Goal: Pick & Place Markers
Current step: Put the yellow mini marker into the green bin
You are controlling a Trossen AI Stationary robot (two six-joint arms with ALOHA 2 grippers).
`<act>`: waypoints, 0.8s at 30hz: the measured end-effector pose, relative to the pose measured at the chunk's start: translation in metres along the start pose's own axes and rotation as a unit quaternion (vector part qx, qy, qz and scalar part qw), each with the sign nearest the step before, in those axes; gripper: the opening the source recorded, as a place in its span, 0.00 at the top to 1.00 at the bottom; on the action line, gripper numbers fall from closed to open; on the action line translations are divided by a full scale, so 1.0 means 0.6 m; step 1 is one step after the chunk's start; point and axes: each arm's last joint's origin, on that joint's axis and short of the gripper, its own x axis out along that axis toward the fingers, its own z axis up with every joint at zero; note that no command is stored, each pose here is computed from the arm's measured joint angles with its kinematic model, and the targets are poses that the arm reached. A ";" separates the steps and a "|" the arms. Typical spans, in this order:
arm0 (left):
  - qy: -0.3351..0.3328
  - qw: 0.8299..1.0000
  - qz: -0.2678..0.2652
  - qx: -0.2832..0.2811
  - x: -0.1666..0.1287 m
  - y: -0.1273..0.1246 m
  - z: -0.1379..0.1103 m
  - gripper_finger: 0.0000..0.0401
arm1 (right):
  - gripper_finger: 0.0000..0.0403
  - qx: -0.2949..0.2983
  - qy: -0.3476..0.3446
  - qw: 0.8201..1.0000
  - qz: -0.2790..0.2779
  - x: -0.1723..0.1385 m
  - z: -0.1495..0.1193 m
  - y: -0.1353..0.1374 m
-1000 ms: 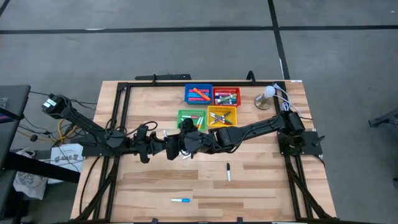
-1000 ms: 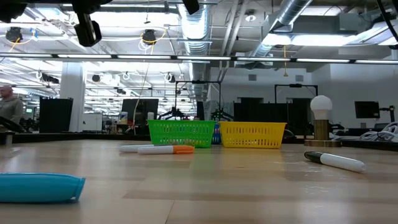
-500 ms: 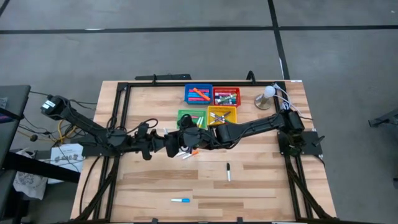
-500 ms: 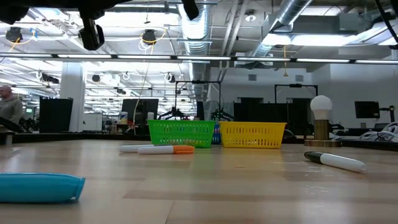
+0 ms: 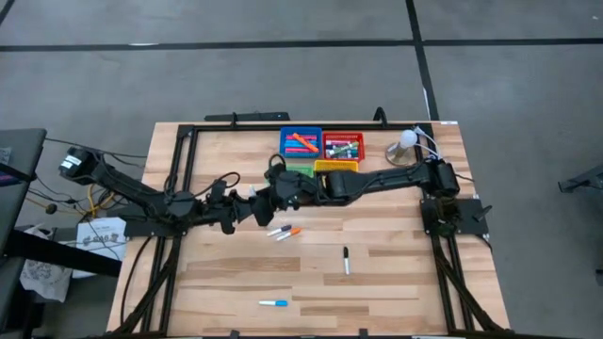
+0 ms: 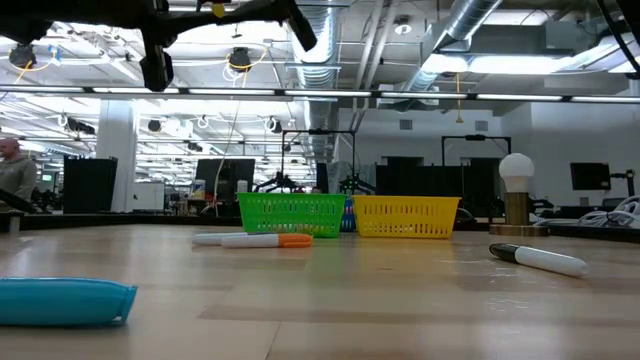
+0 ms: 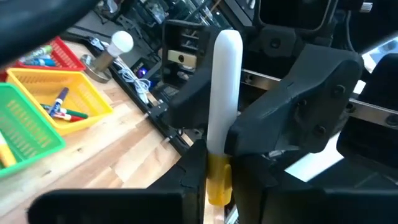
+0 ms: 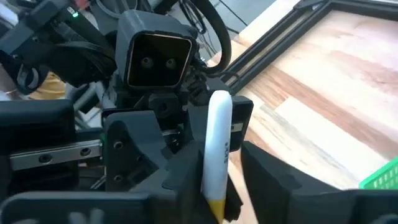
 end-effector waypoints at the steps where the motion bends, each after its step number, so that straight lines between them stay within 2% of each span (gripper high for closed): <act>1: -0.002 1.000 0.002 0.000 0.001 0.001 0.001 0.87 | 0.70 -0.003 0.003 1.000 0.003 0.001 0.003 -0.004; 7: -0.006 1.000 0.004 0.000 0.004 0.005 0.006 0.86 | 0.56 -0.032 0.028 0.998 0.038 -0.001 0.022 -0.020; 15: -0.028 0.999 0.017 -0.018 0.007 0.007 0.014 0.86 | 0.47 -0.083 0.040 0.994 0.052 -0.041 0.050 -0.026; 21: -0.040 0.999 0.029 -0.015 0.010 0.016 0.024 0.86 | 0.45 -0.087 0.047 0.995 0.024 -0.064 0.072 -0.049; 24: -0.050 0.998 0.039 -0.016 0.014 0.022 0.030 0.86 | 0.45 -0.071 0.054 0.996 -0.013 -0.076 0.078 -0.062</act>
